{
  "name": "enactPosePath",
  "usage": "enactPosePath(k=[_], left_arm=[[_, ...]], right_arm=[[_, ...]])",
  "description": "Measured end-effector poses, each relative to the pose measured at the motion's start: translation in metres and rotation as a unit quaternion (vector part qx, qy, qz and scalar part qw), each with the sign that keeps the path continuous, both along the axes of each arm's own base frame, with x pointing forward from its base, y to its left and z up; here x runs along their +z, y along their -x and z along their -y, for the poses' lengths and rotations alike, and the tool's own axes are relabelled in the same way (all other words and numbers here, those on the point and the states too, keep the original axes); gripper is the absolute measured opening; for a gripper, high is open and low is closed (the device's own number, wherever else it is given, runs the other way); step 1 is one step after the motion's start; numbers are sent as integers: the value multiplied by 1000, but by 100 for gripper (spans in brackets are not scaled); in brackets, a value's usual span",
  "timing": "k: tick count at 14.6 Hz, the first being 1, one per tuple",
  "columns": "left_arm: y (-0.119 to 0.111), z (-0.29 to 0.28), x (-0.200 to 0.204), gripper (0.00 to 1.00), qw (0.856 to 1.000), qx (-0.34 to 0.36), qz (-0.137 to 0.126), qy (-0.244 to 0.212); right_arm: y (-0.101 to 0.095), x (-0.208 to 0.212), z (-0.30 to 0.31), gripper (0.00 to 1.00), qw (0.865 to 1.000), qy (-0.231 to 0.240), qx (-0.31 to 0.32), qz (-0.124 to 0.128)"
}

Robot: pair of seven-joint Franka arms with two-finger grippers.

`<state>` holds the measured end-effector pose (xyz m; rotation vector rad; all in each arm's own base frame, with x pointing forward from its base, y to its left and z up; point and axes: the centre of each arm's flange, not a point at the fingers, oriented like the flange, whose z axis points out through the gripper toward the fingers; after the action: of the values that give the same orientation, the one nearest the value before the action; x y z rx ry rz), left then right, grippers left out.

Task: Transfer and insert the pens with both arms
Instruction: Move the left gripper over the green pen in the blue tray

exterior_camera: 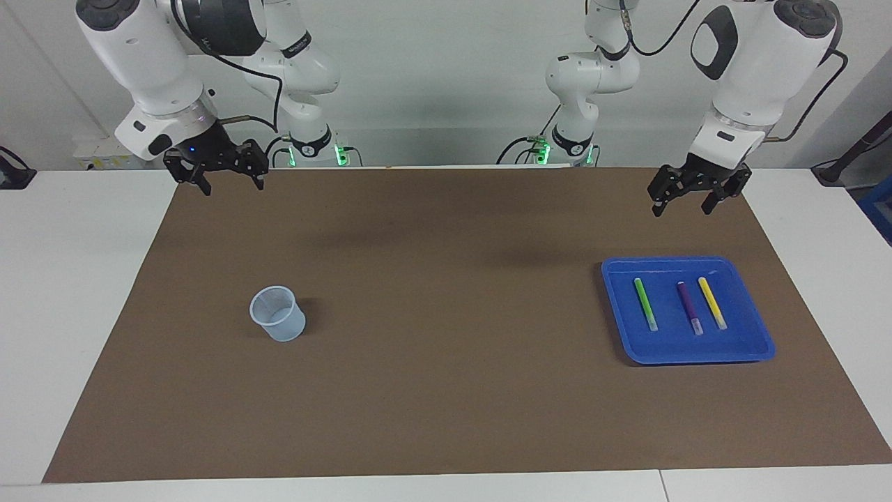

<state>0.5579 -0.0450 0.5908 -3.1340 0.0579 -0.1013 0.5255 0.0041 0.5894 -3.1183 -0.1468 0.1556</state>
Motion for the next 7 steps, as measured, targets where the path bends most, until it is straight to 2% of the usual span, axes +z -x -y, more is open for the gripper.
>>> enactPosePath(k=[7], left_arm=[[0, 0, 0, 100, 1000, 0, 0, 0]], right_arm=[[0, -1, 0, 100, 1000, 0, 0, -1]])
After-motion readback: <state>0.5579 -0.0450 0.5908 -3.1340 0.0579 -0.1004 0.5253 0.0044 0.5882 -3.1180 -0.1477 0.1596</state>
